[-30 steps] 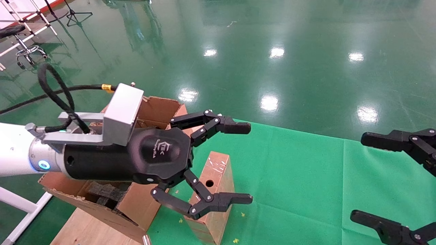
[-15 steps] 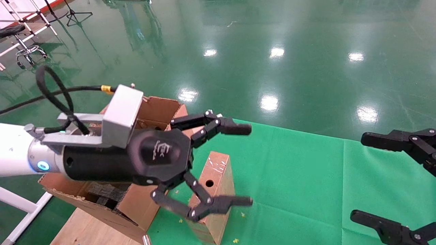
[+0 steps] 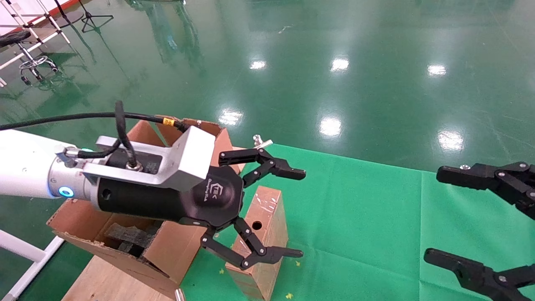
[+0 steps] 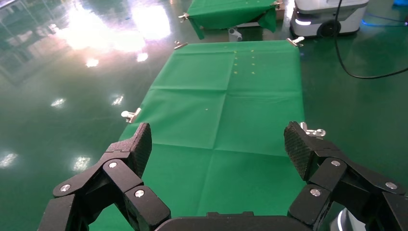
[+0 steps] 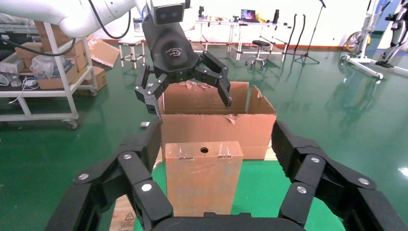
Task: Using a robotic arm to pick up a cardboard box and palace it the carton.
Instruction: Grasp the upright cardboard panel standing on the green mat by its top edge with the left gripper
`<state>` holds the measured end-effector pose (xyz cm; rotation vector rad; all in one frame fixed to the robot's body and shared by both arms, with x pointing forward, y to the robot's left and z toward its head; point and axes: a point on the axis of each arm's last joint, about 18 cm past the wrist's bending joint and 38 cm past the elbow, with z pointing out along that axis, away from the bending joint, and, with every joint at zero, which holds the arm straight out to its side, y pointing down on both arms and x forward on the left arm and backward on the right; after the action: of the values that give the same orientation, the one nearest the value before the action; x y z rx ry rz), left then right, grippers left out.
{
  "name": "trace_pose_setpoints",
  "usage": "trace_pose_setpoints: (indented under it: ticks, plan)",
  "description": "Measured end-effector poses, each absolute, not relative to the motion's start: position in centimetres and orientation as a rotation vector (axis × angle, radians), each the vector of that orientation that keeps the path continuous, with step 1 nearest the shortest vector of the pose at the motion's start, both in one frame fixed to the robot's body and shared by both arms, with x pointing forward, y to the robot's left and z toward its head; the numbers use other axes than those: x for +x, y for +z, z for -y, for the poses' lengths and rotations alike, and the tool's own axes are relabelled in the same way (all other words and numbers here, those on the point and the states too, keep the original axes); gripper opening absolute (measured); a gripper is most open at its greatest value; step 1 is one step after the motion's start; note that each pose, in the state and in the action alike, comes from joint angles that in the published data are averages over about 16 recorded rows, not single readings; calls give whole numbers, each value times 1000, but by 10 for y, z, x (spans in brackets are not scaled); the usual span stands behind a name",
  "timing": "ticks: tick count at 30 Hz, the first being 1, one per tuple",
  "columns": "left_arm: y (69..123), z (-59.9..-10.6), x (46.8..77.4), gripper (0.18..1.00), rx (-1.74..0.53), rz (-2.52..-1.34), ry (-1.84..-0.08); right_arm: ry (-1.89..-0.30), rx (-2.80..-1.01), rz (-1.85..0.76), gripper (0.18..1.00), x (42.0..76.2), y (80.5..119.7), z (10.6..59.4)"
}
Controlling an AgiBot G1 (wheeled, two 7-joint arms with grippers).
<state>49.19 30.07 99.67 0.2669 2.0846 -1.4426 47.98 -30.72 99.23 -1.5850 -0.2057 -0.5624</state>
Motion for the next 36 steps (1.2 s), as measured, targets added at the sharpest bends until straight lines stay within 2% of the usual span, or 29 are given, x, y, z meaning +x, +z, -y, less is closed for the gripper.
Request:
trace_pose_setpoints:
  ticks: [9,18,25,36]
  plan:
    - [1010,-303,513,1001,91,-2163,-1281,-563,-1585,205,752,480,992,307]
    - [1029,-296,543,1001,-312,-2269,-1113,-563,-1585,205,531,480,992,307]
    - [1034,-284,556,1001,-612,-2315,-1034,-563,-1585,205,375,480,992,307]
    - [1028,-263,563,1001,-894,-2365,-907,-563,-1585,205,236,480,992,307]
